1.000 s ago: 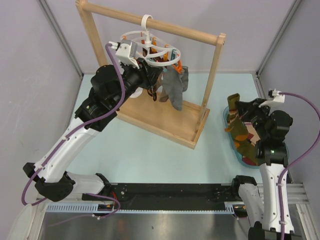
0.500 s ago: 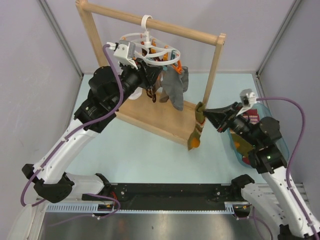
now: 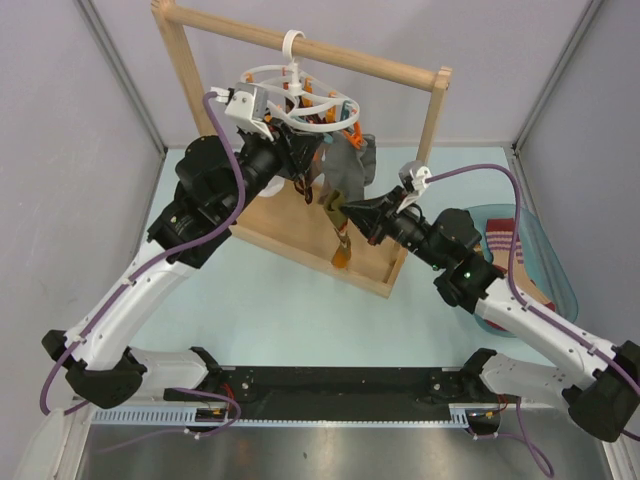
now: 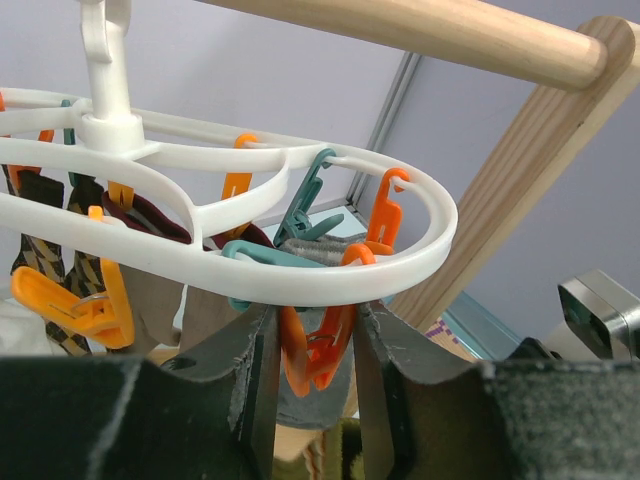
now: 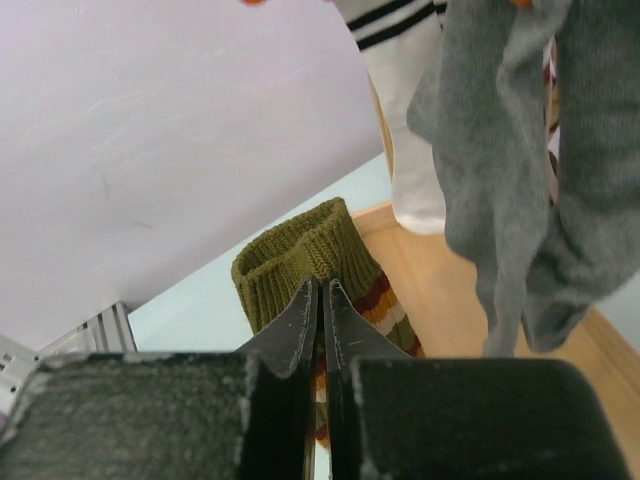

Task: Clip the socks to the hanger
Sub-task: Clamp the sock onto the hanger.

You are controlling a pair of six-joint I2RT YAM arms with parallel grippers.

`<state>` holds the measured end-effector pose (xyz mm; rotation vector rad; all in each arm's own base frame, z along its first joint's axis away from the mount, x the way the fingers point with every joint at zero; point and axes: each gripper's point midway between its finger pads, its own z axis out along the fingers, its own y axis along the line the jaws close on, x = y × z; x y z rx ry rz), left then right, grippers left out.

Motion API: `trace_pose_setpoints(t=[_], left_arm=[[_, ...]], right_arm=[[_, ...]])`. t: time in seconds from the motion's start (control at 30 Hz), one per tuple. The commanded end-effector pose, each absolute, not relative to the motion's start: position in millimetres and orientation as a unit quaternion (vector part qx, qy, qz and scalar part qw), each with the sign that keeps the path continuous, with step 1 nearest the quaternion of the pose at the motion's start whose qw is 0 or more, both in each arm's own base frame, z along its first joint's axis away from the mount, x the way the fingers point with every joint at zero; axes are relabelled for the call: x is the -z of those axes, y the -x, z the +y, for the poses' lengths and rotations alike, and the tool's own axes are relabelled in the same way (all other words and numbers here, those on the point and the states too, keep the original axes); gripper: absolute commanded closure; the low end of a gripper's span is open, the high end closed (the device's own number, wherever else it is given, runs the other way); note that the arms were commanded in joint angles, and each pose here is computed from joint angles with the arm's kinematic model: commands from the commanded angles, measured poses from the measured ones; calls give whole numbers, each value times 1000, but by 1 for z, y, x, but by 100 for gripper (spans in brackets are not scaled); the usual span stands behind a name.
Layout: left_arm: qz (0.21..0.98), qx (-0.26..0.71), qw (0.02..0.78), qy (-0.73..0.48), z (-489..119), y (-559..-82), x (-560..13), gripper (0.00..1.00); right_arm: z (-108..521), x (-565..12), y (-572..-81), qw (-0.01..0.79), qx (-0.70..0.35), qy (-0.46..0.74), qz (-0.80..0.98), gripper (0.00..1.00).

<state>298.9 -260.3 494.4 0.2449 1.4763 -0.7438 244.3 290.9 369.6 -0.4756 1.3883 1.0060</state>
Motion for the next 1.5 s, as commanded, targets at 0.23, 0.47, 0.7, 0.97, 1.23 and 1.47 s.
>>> trace_pose_setpoints(t=[0.23,0.47,0.7,0.97,1.23,1.47], left_arm=[[630,346,686,-115,-255,-288,-510,100],[630,344,687,-113,-253,-287,-509,100],[632,341,686,-114,-253,-289,-507,100],[633,341,686,-115,-254,-289,-508,100],[634,337,686,-115,-252,-289,-507,100],[633,339,686,-116,-253,-289,-508,100]], right_arm=[[308,-458,-273,710,-459,199,495,100],[312,-468,-277,710,-469,209,482,100],[308,-480,-273,716,-473,211,468,100],[306,-487,-269,719,-477,211,459,100],[304,-498,-265,724,-482,211,446,100],[305,-502,-264,725,-485,213,440,100]])
